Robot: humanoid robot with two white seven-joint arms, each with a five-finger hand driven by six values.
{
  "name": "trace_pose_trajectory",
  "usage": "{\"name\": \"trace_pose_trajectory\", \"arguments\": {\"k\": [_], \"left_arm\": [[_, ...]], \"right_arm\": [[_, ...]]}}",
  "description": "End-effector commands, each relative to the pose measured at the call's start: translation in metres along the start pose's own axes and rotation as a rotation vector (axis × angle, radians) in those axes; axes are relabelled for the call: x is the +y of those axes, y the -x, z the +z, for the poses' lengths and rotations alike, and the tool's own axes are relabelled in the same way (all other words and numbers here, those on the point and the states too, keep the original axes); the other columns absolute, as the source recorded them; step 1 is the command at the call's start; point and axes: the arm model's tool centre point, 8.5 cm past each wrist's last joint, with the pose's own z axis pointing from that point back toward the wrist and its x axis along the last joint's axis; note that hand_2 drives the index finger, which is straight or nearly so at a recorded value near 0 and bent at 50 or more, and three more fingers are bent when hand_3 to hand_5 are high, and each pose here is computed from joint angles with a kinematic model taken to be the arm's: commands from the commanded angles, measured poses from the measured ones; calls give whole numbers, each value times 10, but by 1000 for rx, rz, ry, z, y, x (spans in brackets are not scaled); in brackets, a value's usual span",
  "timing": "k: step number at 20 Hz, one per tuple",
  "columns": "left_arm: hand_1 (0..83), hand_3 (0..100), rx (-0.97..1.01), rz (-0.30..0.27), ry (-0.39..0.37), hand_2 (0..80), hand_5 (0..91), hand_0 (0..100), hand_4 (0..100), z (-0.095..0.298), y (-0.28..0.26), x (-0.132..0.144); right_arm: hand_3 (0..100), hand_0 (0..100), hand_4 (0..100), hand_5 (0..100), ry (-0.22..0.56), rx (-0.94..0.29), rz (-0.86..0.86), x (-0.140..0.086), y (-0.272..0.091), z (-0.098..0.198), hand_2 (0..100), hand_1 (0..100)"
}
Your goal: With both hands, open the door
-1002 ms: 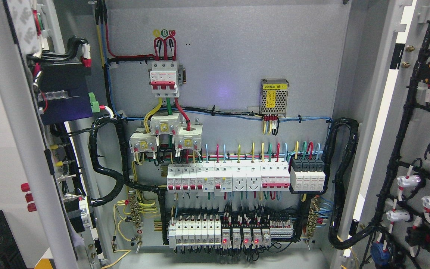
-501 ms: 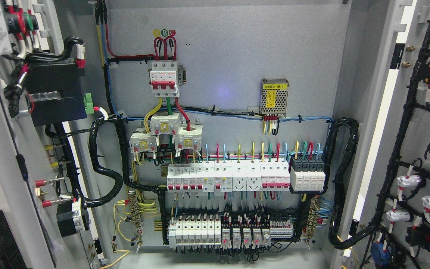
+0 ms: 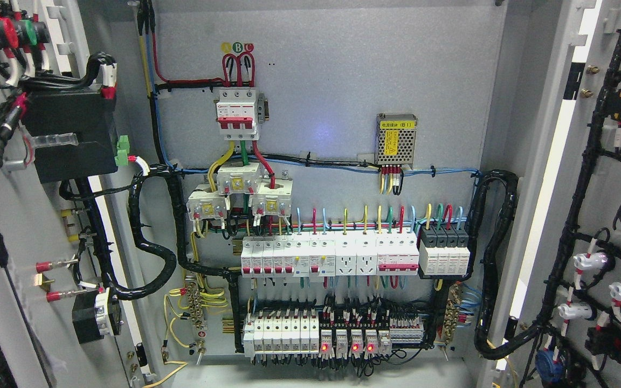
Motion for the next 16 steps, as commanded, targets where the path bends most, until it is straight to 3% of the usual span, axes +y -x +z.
{"name": "trace_pose_trajectory", "arguments": {"k": [1, 6, 10, 16], "left_arm": [[0, 0, 0, 9, -3, 0, 0, 0, 0, 0, 0, 2], [0, 0, -9, 5, -6, 0, 0, 0, 0, 0, 1, 4], [0, 0, -166, -10, 2, 0, 0, 0, 0, 3, -29, 5], [0, 0, -382, -203, 87, 0, 0, 0, 0, 18, -51, -4]], "right_arm": [[0, 191, 0, 0, -21, 9, -3, 2, 1, -11, 0, 0], [0, 191, 0, 0, -39, 15, 19, 4, -5, -15, 0, 0], [0, 191, 0, 0, -51, 23, 24, 6, -4, -19, 0, 0], [0, 191, 0, 0, -56, 33, 29, 7, -3, -20, 0, 0]]}}
